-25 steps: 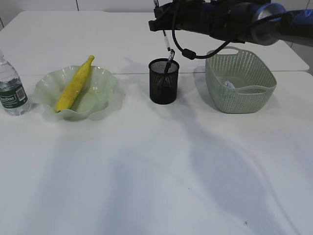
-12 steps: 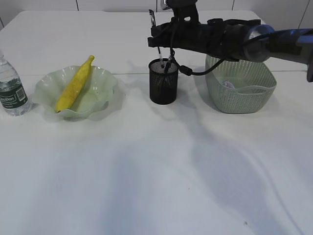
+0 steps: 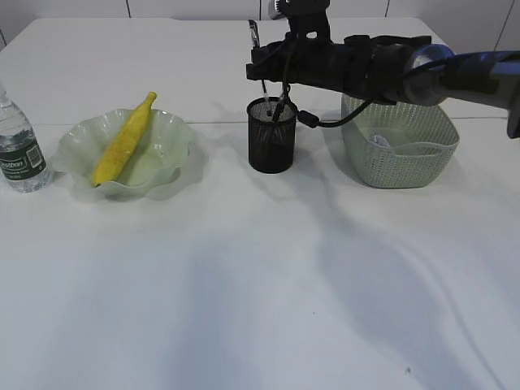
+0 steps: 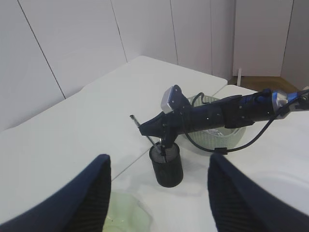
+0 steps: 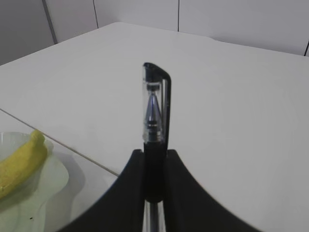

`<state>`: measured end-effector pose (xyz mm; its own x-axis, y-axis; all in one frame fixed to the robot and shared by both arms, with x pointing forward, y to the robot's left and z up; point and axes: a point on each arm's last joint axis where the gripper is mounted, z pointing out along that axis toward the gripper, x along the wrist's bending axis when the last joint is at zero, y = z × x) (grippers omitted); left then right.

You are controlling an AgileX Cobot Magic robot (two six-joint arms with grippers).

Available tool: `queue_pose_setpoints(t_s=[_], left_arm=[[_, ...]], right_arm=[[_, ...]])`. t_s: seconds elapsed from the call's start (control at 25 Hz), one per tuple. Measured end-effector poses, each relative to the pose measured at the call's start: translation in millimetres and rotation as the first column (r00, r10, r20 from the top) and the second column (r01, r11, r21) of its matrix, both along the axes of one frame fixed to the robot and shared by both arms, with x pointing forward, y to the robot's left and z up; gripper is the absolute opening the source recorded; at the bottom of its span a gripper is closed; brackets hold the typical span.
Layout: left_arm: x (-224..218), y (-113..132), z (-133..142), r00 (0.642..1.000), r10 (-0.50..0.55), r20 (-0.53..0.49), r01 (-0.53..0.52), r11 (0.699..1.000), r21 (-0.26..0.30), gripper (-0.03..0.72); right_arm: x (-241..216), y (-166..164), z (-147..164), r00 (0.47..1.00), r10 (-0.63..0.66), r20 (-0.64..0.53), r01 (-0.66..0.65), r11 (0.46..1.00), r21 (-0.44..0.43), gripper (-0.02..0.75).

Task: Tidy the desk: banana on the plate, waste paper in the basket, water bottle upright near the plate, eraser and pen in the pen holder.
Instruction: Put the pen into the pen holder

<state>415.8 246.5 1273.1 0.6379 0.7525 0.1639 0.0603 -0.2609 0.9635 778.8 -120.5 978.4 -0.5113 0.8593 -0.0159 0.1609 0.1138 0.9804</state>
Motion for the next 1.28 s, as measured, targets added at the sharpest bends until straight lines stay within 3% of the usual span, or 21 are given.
queue_pose_setpoints(t_s=[0.68,1.28], left_arm=[[0.0,0.0,0.0,1.000,0.000,0.000,0.000,1.000,0.000,0.443],[0.0,0.0,0.0,1.000,0.000,0.000,0.000,1.000,0.000,0.443]], right_arm=[[3.4,1.0,-31.6,0.998,-0.007,-0.070,0.008,1.000,0.012,0.056],[3.2,1.1,-32.1,0.998,-0.001,-0.065,0.000,1.000,-0.005,0.067]])
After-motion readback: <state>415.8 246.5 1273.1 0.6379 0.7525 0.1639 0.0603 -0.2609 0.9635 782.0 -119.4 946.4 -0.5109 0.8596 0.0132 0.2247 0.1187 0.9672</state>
